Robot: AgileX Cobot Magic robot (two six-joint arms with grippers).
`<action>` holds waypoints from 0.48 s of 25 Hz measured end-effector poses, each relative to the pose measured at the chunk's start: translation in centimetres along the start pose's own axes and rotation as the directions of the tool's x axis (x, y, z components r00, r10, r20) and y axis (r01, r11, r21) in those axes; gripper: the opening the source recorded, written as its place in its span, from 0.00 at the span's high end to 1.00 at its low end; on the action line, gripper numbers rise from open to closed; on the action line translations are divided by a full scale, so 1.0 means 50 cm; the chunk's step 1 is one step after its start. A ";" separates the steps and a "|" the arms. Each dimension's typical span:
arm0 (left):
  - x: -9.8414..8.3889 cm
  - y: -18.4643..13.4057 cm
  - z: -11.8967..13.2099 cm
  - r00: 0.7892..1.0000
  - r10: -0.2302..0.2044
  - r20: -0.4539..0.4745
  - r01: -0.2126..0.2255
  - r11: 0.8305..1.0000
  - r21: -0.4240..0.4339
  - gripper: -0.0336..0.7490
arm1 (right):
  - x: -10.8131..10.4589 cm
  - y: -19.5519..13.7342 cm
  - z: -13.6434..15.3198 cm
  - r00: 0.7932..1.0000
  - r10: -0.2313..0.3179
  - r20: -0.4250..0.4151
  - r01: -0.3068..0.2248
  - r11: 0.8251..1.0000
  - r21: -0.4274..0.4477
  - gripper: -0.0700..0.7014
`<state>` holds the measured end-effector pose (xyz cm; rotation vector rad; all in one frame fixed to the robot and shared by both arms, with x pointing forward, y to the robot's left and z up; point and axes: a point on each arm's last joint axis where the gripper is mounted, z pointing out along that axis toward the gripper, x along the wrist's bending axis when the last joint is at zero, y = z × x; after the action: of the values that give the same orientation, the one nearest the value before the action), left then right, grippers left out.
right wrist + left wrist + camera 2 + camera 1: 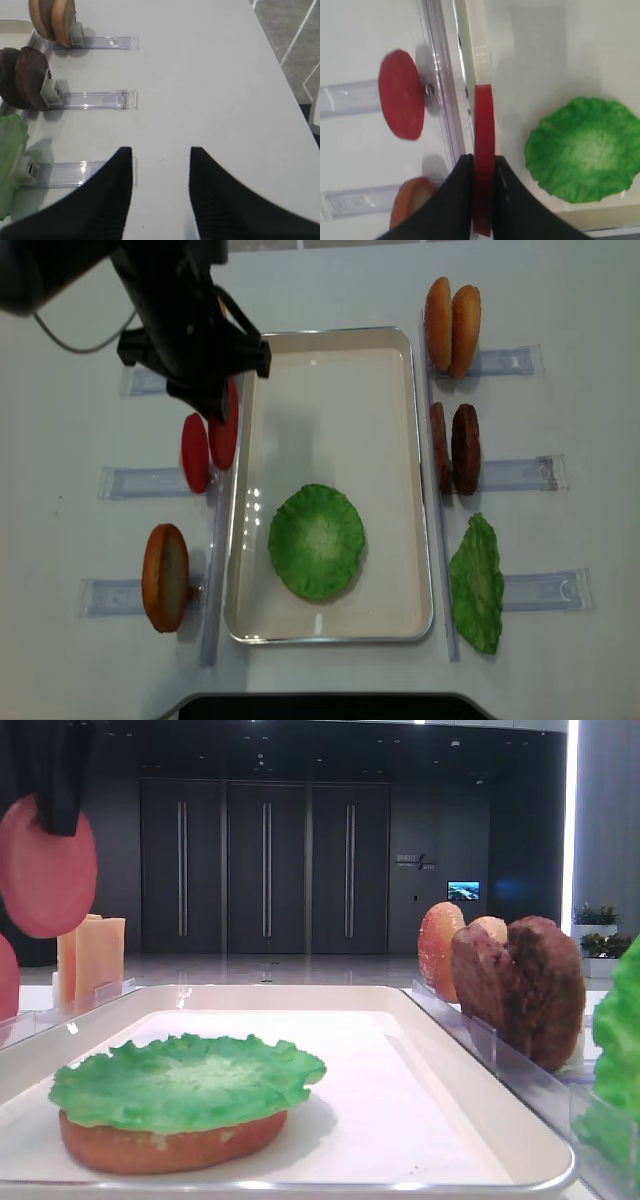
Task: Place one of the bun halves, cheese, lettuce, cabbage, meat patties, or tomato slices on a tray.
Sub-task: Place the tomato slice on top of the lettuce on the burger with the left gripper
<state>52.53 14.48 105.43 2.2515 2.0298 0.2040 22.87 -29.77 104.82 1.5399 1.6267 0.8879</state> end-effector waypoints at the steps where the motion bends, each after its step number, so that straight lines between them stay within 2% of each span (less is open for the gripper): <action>1: -0.008 -0.018 0.001 1.000 0.015 -0.006 -0.015 1.000 0.008 0.88 | 0.000 0.000 0.000 1.000 0.000 0.000 0.000 1.000 0.000 0.56; 5: -0.023 -0.089 -0.009 0.999 0.037 -0.008 -0.036 0.999 0.022 0.88 | 0.000 0.000 0.000 1.000 0.000 0.000 0.000 1.000 0.000 0.56; 8: -0.017 -0.126 -0.024 1.000 0.026 0.000 -0.026 1.000 0.011 0.88 | 0.000 0.000 0.000 1.000 0.000 0.000 0.000 1.000 0.000 0.56; 12: 0.010 -0.176 -0.032 1.000 -0.007 -0.005 0.007 1.000 0.004 0.88 | 0.000 0.000 0.000 1.000 0.000 0.000 0.000 1.000 0.000 0.56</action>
<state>43.67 15.88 105.55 2.2483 2.0420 0.2046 22.87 -29.77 104.82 1.5399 1.6267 0.8879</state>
